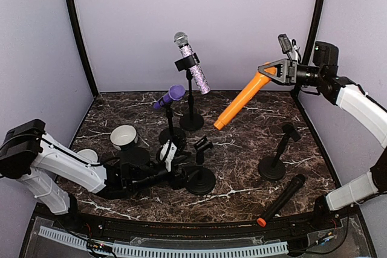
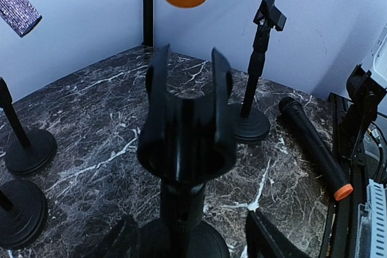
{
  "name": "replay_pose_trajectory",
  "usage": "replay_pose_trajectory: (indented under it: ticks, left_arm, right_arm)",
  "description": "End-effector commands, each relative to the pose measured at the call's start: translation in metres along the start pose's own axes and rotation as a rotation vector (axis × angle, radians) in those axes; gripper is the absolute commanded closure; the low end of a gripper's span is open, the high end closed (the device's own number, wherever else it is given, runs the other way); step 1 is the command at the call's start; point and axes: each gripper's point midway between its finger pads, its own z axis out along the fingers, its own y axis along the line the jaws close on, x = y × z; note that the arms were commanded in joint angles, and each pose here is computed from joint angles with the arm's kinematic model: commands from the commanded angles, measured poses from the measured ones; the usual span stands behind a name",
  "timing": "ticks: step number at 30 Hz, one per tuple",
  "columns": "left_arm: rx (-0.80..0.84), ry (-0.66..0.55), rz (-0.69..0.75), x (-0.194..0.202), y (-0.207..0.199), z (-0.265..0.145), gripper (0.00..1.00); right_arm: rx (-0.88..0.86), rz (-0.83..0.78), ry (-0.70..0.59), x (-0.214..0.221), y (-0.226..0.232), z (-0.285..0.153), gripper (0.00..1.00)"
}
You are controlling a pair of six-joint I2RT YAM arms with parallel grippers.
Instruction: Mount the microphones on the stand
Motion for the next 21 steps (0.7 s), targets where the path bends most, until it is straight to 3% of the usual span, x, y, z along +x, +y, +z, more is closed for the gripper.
replay_pose_trajectory:
  ticks: [1,6,12,17,21]
  left_arm:
    - [-0.006,-0.194,-0.001,-0.031,-0.002,0.005,0.39]
    - [-0.051,-0.271,0.015,-0.036,0.003,0.014,0.5]
    - [-0.05,-0.281,0.07,-0.039,0.004,0.025,0.7]
    - [0.129,-0.23,0.07,-0.037,0.005,0.029,0.84]
    - [0.317,-0.111,0.099,-0.03,0.005,0.029,0.92]
  right_arm:
    - [-0.03,-0.028,-0.023,0.0,0.008,-0.004,1.0]
    - [-0.041,0.028,-0.035,0.014,-0.001,-0.002,1.0]
    - [-0.03,0.045,-0.036,0.021,-0.006,-0.002,1.0]
    - [-0.019,0.027,-0.038,0.021,-0.005,-0.005,1.0]
    - [-0.018,0.012,-0.043,0.023,-0.003,-0.01,1.0]
